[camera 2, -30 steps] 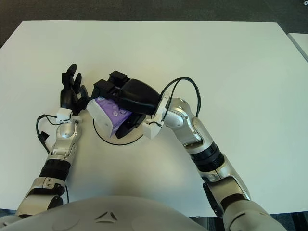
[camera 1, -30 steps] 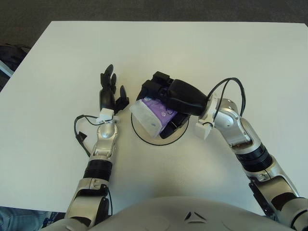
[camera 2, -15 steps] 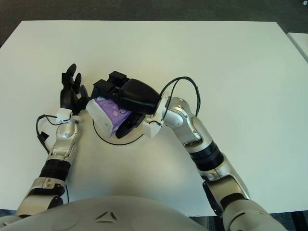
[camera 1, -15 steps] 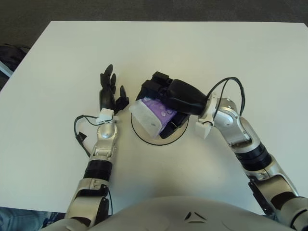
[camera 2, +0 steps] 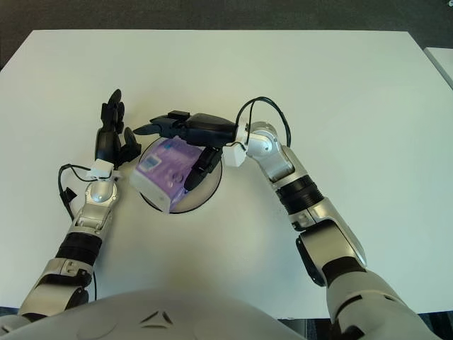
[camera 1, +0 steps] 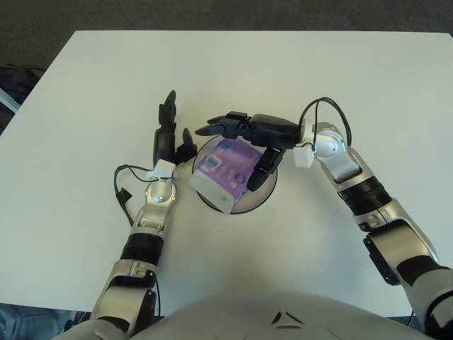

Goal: Put the tissue paper into the plate.

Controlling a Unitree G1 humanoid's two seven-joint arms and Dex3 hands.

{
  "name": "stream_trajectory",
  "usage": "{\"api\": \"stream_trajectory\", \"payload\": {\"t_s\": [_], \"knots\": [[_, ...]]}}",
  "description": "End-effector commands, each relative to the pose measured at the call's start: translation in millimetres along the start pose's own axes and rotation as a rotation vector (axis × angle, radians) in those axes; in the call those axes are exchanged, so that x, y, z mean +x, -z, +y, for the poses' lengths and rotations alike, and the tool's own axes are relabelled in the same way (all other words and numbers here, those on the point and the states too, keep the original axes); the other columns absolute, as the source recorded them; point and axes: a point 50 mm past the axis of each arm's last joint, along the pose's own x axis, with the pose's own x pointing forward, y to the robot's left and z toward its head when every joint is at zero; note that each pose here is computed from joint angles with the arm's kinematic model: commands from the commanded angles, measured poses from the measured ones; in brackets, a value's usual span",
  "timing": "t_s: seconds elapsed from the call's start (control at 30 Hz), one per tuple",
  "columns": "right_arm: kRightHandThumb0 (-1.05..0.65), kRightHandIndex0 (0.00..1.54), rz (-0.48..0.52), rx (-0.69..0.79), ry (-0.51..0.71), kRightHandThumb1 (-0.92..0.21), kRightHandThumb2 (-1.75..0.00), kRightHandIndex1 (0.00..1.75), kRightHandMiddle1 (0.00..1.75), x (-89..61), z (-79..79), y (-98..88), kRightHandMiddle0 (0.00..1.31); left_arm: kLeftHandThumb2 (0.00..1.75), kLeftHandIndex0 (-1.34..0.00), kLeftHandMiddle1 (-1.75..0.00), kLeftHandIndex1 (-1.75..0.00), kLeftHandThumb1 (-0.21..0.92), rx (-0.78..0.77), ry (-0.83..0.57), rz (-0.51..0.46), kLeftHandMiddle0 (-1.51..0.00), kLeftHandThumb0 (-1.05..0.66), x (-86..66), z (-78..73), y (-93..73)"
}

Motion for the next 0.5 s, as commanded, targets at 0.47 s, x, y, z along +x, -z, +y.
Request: {"api": "stream_trajectory", "payload": {"t_s": [0.47], "knots": [[-1.05, 0.0, -0.11, -0.011, -0.024, -0.92, -0.1, 0.0, 0.0, 1.6, -5.7, -1.4, 0.0, 1.07, 0.0, -0.01, -0.45, 0.92, 0.017, 0.112, 0.312, -0.21, -0.69, -86.4, -5.7, 63.2]]}}
